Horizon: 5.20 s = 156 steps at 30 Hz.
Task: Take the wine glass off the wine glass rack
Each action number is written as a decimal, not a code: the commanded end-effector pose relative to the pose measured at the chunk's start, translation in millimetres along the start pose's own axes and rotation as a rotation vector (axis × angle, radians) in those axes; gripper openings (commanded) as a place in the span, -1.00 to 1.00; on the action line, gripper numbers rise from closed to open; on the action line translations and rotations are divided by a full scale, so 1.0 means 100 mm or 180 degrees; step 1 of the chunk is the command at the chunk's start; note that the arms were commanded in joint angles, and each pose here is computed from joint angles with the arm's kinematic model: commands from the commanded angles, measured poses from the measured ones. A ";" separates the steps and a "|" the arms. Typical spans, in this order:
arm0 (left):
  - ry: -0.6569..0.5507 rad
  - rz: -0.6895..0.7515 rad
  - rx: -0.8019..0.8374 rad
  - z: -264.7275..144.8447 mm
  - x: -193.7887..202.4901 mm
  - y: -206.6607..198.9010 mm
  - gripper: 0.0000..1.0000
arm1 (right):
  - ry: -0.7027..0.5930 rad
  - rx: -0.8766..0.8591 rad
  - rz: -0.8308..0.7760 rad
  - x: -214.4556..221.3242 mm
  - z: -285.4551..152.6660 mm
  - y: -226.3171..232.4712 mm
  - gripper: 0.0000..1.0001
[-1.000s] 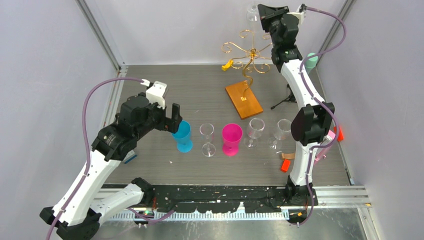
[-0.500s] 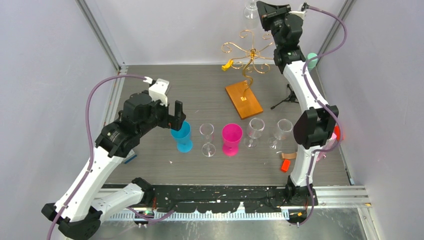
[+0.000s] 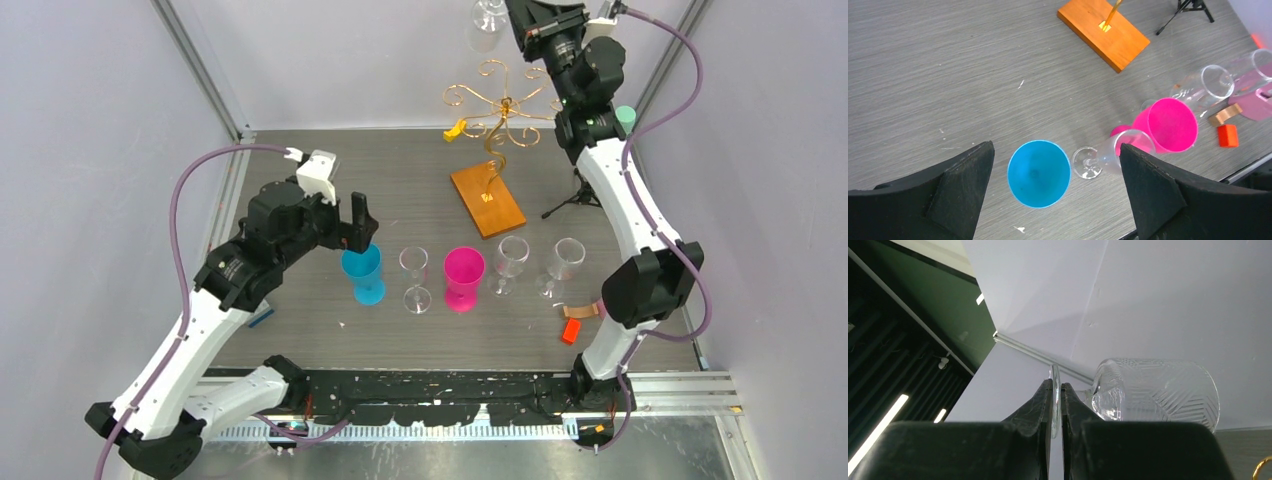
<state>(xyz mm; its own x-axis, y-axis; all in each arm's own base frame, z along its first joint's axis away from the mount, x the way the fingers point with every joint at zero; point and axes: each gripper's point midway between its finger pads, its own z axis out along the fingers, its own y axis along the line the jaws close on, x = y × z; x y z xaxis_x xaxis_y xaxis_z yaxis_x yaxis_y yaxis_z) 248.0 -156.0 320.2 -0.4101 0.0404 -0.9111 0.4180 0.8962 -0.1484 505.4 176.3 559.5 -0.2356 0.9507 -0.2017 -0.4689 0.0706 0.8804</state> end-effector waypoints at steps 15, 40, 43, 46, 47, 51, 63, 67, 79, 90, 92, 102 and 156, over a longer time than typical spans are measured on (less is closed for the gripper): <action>-0.0926 -0.1532 0.2162 -0.23 -1.21 -0.80 0.99 | 0.0749 -0.0782 0.0948 0.69 -1.47 1.38 -0.99; -0.0735 -0.3378 0.3873 -0.58 -1.54 -1.01 0.62 | 0.1156 -0.0807 0.2108 1.31 -2.09 1.22 -0.99; -0.0740 -0.3525 0.3962 -0.68 -1.55 -1.00 0.50 | 0.1227 -0.0866 0.2238 1.39 -2.06 1.22 -0.99; -0.0750 -0.3574 0.4040 -0.79 -1.58 -1.00 0.39 | 0.1268 -0.0869 0.2307 1.45 -2.04 1.20 -0.99; -0.0747 -0.3581 0.4070 -0.82 -1.59 -1.01 0.35 | 0.1281 -0.0833 0.2339 1.49 -2.03 1.15 -0.99; -0.0707 -0.3598 0.4132 -0.87 -1.61 -1.02 -0.02 | 0.1267 -0.0806 0.2495 1.52 -2.00 1.05 -0.99; -0.0798 -0.3412 0.3979 -0.70 -1.55 -1.01 -1.00 | 0.1252 -0.0683 0.2844 1.59 -2.00 0.74 -0.99; -0.0875 -0.3178 0.3793 -0.69 -1.55 -1.01 -1.00 | 0.1237 -0.0707 0.2772 1.60 -2.01 0.72 -0.62; -0.0963 -0.2034 0.1624 -0.42 -1.31 -0.47 -1.00 | 0.1018 -0.0101 0.1749 1.65 -2.10 0.37 0.43; 0.0038 -0.0828 -0.0587 -0.13 -0.36 0.65 -1.00 | 0.0800 0.1091 -0.0149 1.38 -2.30 -0.14 0.44; 0.0383 -0.0673 -0.0773 -0.08 -0.11 0.78 -1.00 | 0.0800 0.1234 -0.0381 1.33 -2.35 -0.23 0.44; 0.1511 -0.0708 -0.1222 0.30 0.95 1.12 -1.00 | 0.0878 0.1562 -0.0694 1.32 -2.58 -0.58 0.43; -0.0076 -0.0569 -0.1505 -1.39 -0.21 0.94 0.99 | -0.1200 0.2565 -0.2935 -1.21 -4.31 0.33 0.79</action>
<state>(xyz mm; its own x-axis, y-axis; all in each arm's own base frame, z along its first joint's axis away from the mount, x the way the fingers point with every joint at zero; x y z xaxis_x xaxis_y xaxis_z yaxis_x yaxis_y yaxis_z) 205.3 -27.3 356.4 -0.5003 -0.1657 -0.8498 -0.0561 0.9857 -0.1592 188.0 5.9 417.5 0.0601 0.5945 -0.8018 0.1618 0.7868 0.5956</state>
